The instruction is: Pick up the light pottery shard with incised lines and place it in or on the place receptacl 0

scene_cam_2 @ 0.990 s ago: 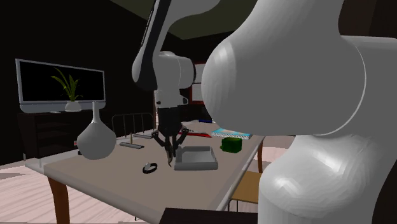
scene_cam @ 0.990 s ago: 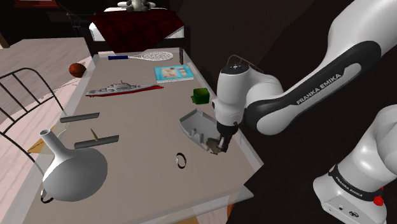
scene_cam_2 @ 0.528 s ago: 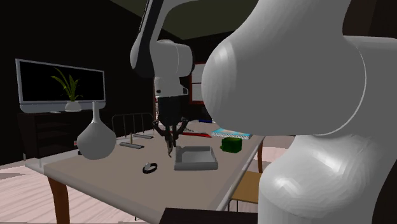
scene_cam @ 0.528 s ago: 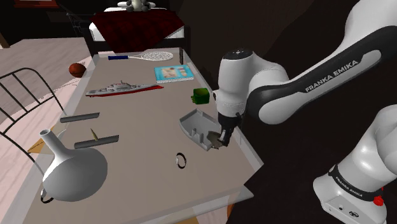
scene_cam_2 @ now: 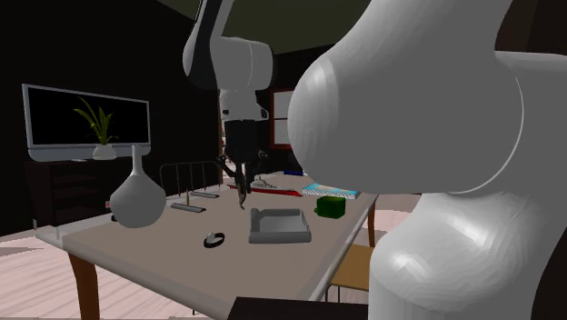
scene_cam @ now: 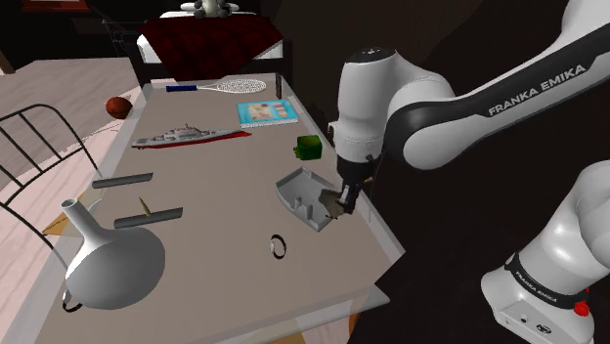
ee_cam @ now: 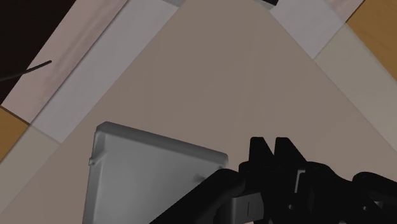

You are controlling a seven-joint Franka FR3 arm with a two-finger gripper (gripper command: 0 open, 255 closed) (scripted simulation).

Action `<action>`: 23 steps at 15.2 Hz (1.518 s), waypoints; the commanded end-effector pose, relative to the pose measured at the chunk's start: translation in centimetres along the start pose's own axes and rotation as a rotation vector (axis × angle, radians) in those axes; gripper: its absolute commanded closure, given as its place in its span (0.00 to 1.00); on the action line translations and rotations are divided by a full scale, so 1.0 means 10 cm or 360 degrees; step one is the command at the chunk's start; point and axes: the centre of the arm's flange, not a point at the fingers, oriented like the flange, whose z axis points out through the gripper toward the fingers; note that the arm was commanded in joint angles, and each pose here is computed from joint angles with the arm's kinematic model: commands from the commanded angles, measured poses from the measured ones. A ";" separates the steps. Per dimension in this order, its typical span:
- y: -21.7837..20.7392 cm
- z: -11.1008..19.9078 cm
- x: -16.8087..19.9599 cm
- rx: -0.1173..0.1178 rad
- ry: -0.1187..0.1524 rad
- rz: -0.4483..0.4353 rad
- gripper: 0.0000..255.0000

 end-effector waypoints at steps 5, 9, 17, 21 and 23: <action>0.02 -0.28 -0.01 0.0000 -0.0001 0.0000 1.00; 0.40 -0.32 0.35 0.0000 -0.0001 0.0000 1.00; 1.16 -0.39 1.08 0.0000 -0.0001 0.0000 1.00; 1.41 -0.31 1.33 0.0000 -0.0001 0.0000 1.00; 1.40 -0.20 1.34 0.0000 -0.0001 0.0000 1.00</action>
